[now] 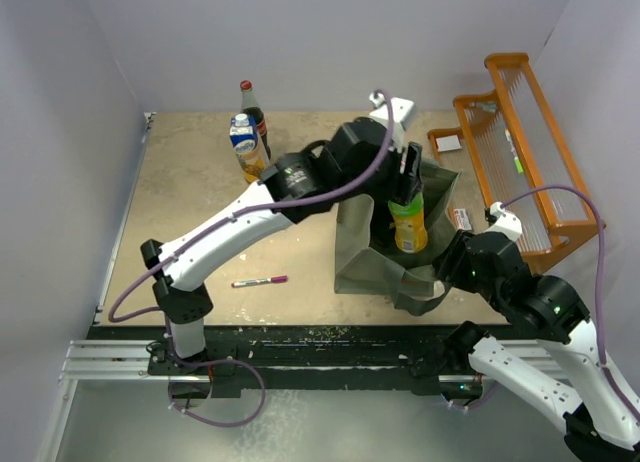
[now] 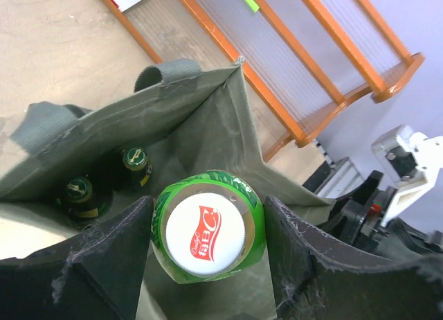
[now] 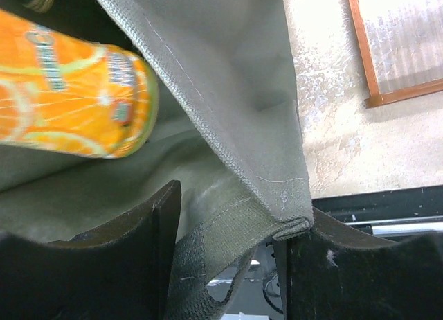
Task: Take the beverage out of the canvas bag
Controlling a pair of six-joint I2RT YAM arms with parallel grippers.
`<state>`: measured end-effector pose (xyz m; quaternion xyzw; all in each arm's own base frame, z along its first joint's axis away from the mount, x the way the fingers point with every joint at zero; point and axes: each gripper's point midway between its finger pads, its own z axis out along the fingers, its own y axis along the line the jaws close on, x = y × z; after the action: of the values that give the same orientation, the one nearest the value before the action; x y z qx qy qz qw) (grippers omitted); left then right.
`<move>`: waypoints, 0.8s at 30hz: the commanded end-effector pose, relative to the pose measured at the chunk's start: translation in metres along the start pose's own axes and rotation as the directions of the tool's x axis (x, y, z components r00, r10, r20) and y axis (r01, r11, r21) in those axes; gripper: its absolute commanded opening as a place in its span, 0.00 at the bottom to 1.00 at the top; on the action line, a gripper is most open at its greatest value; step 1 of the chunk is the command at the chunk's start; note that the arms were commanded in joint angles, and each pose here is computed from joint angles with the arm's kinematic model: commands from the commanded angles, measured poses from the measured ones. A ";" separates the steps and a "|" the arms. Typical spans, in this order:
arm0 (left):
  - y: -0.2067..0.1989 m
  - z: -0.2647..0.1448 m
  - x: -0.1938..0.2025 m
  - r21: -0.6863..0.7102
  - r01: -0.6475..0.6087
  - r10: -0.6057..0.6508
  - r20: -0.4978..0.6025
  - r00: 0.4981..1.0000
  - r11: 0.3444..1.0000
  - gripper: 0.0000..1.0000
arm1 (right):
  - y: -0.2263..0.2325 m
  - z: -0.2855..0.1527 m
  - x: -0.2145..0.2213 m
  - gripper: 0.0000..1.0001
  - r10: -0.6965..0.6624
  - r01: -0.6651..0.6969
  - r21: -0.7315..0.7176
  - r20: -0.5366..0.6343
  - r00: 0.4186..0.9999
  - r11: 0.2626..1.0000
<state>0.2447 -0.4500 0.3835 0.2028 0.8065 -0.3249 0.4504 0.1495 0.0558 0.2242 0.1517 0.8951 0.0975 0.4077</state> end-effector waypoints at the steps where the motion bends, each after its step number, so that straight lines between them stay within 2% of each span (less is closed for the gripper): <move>1: -0.003 -0.087 -0.089 0.171 0.199 -0.229 0.180 0.957 0.965 0.00 | 0.003 -0.001 -0.007 0.56 -0.003 0.003 -0.007 0.017 1.000 1.000; 10: 0.016 -0.171 -0.125 0.219 0.331 -0.385 0.282 0.879 0.918 0.00 | 0.001 -0.005 -0.005 0.56 0.002 -0.001 -0.016 0.018 1.000 1.000; 16: 0.035 -0.226 -0.138 0.193 0.360 -0.407 0.379 0.831 0.913 0.00 | -0.003 -0.005 -0.001 0.55 0.003 -0.003 -0.014 0.011 1.000 1.000; 21: 0.056 -0.260 -0.132 0.124 0.369 -0.386 0.420 0.821 0.921 0.00 | -0.004 -0.006 0.001 0.56 0.011 -0.011 -0.021 0.013 1.000 1.000; 24: 0.073 -0.263 -0.113 0.030 0.366 -0.347 0.394 0.851 0.930 0.00 | -0.003 -0.006 0.000 0.56 0.012 -0.012 -0.024 0.015 1.000 1.000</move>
<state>0.1966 -0.2497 0.5418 0.0034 0.7424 -0.4315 0.5125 0.1448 0.0539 0.2266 0.1529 0.8905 0.1099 0.4142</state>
